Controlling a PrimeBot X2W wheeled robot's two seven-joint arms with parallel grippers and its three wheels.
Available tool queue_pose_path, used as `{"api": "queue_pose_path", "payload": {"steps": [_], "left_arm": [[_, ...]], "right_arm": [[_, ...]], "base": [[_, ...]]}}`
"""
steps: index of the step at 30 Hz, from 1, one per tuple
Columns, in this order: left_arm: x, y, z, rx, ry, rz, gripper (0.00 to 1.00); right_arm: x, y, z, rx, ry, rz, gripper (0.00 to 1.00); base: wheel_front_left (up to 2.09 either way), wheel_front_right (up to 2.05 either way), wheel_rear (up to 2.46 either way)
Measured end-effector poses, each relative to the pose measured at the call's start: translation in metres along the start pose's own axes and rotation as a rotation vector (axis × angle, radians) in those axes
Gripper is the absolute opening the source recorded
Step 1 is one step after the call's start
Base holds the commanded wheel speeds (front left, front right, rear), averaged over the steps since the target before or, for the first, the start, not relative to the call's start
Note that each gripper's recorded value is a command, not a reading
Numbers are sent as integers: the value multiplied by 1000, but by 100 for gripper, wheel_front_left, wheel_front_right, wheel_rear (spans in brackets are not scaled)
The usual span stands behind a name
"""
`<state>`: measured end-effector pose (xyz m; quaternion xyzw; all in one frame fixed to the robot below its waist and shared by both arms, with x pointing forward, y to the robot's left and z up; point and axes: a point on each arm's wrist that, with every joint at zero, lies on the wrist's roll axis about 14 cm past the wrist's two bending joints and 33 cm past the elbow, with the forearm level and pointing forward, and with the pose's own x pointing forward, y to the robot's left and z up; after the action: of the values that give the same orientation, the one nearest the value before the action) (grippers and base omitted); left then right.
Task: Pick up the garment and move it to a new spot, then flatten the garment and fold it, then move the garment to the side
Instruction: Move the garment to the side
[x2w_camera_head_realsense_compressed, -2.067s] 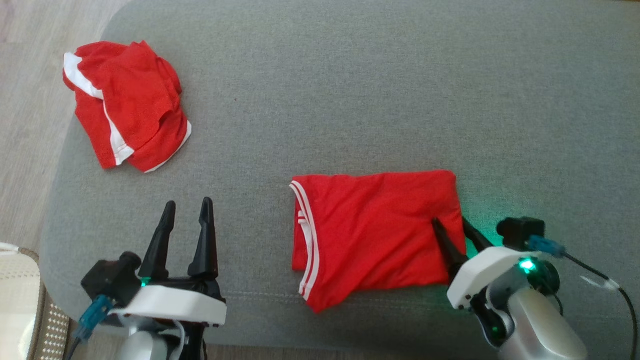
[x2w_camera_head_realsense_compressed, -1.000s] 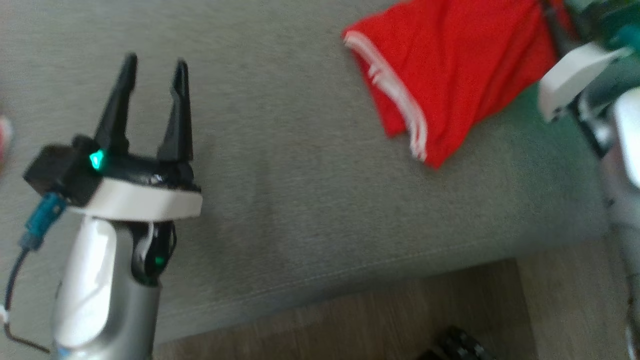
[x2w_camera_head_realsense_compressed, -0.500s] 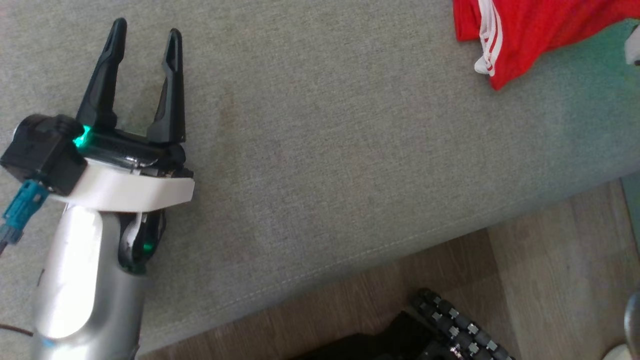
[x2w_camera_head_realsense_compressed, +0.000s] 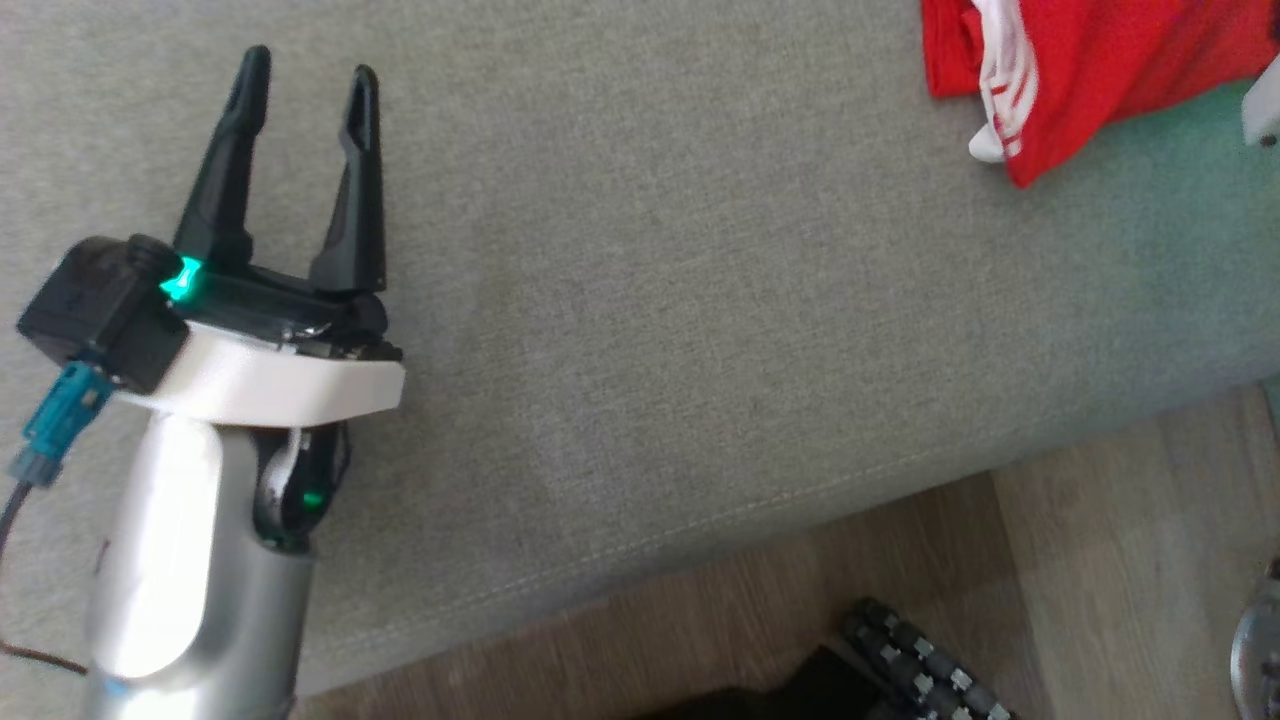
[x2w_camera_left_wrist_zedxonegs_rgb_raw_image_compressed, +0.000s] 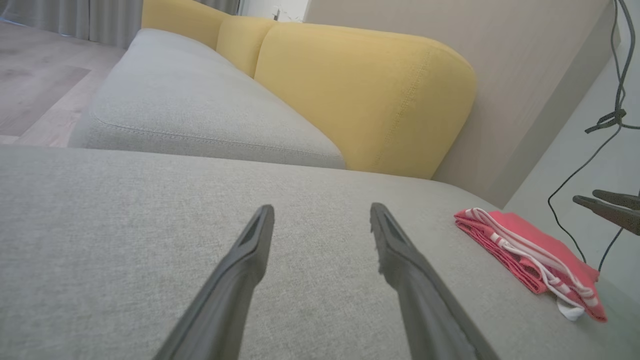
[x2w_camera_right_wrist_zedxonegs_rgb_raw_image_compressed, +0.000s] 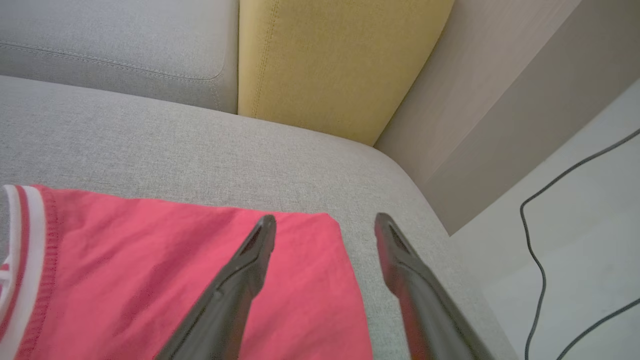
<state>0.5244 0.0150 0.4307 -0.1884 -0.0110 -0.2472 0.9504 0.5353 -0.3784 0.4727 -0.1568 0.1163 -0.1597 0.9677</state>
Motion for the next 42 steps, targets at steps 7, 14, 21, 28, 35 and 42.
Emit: {"api": "queue_pose_path", "payload": {"steps": [7, 14, 21, 28, 35, 42], "left_arm": [[-6, -6, 36, 3, -62, 39, 100], [-47, 0, 65, 33, -76, 133, 100], [-87, 14, 106, 86, -141, 232, 100], [-142, 24, 110, 53, -133, 363, 100], [-187, 13, 111, 89, -120, 411, 100], [-209, 3, 110, 88, -122, 425, 100]], "right_arm": [[-16, 14, 34, 19, -85, 47, 100], [-49, 60, 93, 118, -265, 172, 100], [-87, 110, 113, 203, -332, 304, 100], [-138, 156, 121, 244, -401, 441, 100], [-188, 173, 107, 328, -411, 526, 100], [-219, 174, 90, 372, -404, 548, 100]], "base": [[0, 0, 0], [0, 0, 0], [0, 0, 0], [0, 0, 0], [0, 0, 0], [0, 0, 0]]}}
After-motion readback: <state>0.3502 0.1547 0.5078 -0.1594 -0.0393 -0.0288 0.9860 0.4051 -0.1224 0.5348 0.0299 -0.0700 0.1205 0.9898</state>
